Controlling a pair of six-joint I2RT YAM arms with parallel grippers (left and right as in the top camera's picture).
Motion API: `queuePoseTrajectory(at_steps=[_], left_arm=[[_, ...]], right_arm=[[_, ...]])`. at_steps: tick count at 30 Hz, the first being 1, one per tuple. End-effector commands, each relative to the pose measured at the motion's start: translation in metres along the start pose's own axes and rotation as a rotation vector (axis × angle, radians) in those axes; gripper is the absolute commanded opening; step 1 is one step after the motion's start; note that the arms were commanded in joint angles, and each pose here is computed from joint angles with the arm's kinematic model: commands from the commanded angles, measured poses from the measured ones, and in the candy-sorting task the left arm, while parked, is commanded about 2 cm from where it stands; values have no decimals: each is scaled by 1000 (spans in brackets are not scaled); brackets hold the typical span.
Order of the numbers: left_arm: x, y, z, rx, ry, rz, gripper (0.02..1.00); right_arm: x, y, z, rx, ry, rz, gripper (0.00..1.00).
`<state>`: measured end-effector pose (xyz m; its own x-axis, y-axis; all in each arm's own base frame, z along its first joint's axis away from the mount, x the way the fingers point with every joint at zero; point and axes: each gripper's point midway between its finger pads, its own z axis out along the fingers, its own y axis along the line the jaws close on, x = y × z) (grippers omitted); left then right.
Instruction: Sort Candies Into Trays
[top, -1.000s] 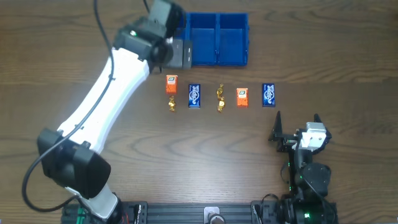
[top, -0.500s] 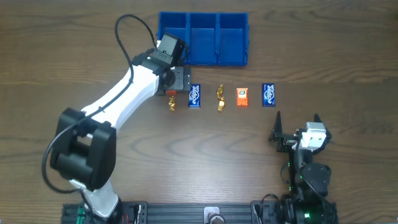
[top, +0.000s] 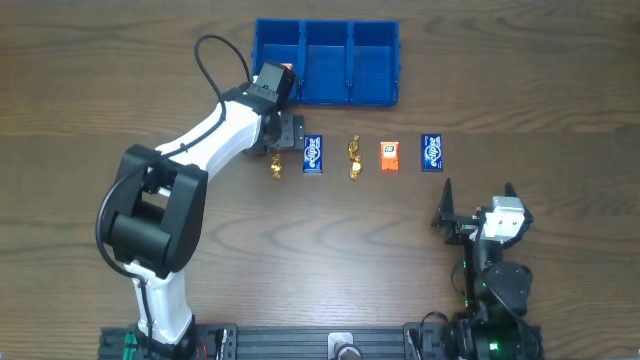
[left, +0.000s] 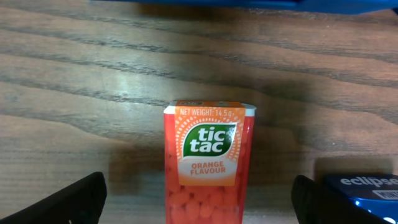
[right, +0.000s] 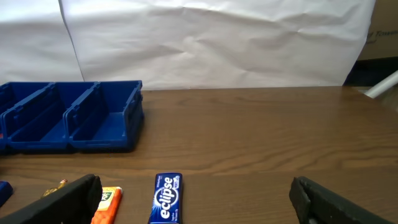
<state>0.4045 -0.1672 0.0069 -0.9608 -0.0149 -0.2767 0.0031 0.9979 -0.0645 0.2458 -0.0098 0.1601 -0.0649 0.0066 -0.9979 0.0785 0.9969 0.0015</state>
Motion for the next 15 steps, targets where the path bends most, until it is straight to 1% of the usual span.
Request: queuePoseTrajectory(at_steps=[1,5,8,9,11,15], left_arm=[[-4,3,5,7,1,-25,928],[-1,4,12,4,17,-25,923],[-3,3,13,6,13,-26,884],[-3,3,13,7,12,-26,853],[-3,3,13,6,12,-22,728],[-2,1,12,7,12,-12,595]], right_arm=[[0,-1,0,6,-1,-14,1000],[0,-1,0,6,-1,-14,1000],[0,-1,0,6,-1,-14,1000],[0,-1,0,6,-1,-14,1000],[0,-1,0,6,-1,-14,1000],[0,-1,0,6,-1,-14,1000]])
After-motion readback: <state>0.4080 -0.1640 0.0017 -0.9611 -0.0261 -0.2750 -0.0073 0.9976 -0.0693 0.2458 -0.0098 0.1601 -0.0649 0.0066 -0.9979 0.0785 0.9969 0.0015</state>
